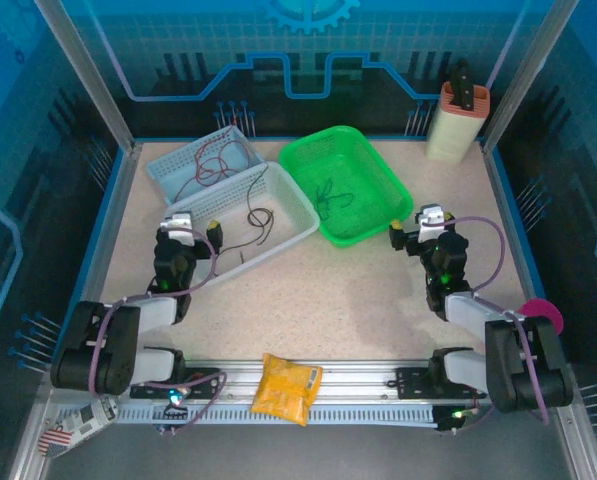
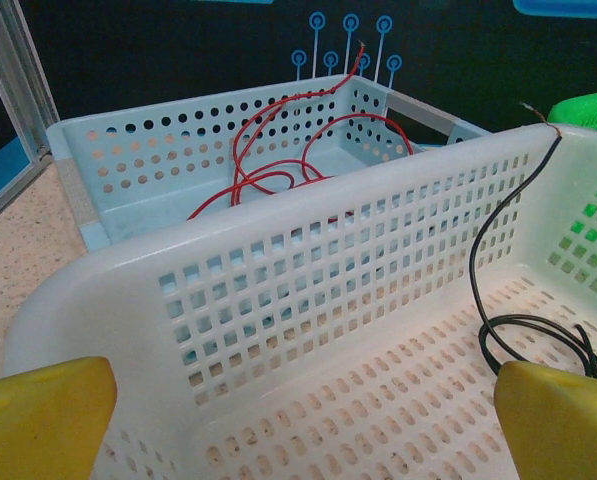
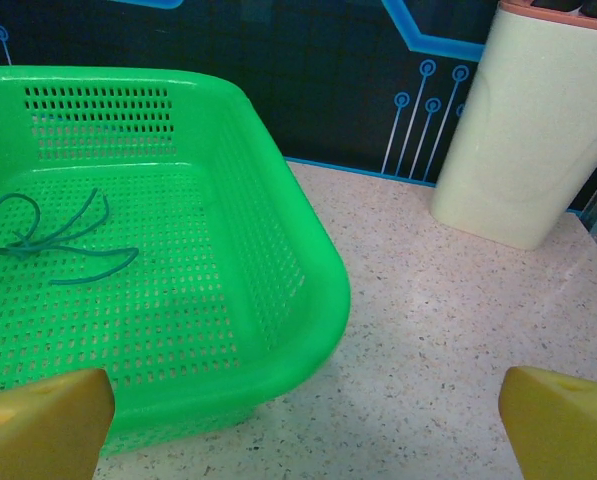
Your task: Untangle the cables
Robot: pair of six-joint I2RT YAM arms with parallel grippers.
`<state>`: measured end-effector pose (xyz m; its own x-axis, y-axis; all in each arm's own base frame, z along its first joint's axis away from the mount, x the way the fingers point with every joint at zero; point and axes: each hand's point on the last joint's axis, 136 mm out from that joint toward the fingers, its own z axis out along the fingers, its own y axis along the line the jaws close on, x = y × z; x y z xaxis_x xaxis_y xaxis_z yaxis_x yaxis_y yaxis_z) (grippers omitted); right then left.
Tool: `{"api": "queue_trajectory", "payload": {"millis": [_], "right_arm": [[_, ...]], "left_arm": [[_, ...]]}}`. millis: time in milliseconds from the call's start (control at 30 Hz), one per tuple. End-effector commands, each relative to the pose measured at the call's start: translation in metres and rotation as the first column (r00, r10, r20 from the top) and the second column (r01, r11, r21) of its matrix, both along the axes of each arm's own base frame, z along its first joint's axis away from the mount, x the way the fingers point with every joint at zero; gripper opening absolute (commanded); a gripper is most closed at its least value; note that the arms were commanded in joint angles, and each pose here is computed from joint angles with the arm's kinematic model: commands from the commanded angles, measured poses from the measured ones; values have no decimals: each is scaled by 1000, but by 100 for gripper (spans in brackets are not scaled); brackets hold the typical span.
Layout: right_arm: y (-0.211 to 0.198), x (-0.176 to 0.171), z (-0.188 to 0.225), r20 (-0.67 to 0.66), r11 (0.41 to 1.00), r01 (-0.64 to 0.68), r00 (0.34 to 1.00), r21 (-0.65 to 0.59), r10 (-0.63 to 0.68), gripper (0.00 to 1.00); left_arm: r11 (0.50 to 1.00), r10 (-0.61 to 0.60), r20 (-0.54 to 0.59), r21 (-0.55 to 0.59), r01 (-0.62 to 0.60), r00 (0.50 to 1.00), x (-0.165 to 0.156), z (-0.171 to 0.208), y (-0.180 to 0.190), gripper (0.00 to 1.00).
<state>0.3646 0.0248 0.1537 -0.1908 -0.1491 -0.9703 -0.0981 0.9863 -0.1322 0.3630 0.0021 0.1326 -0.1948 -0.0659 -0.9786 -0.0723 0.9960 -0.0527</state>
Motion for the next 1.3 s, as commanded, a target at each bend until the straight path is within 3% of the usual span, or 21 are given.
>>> {"api": "queue_trajectory", "payload": {"millis": [0, 267, 533, 600, 733, 900, 1033, 1267], "right_arm": [[5, 3, 15, 46, 1000, -18, 999, -5, 18, 100], [0, 4, 14, 35, 1000, 11, 999, 2, -11, 100], [10, 4, 11, 10, 998, -46, 999, 36, 45, 100], [18, 6, 6, -12, 995, -81, 997, 51, 82, 100], [15, 7, -12, -28, 999, -32, 999, 16, 33, 100], [28, 5, -31, 8, 993, -114, 993, -2, 114, 100], [27, 10, -43, 23, 995, -104, 994, -2, 104, 100], [25, 27, -52, -94, 995, -98, 991, 18, 99, 100]], "left_arm": [[999, -43, 12, 10, 43, 999, 6, 3, -9, 98], [998, -61, -11, 18, 61, 998, 11, -6, -13, 98], [997, -70, -19, 29, 70, 997, 15, -11, -16, 98], [997, -65, -12, 30, 66, 998, 13, -11, -15, 98], [998, -54, 1, 31, 54, 999, 11, -12, -14, 98], [997, -66, 8, 36, 66, 998, 13, -19, -16, 98], [997, -62, 3, 39, 62, 998, 15, -25, -15, 98], [997, -64, -22, 39, 65, 998, 20, -28, -16, 98]]}}
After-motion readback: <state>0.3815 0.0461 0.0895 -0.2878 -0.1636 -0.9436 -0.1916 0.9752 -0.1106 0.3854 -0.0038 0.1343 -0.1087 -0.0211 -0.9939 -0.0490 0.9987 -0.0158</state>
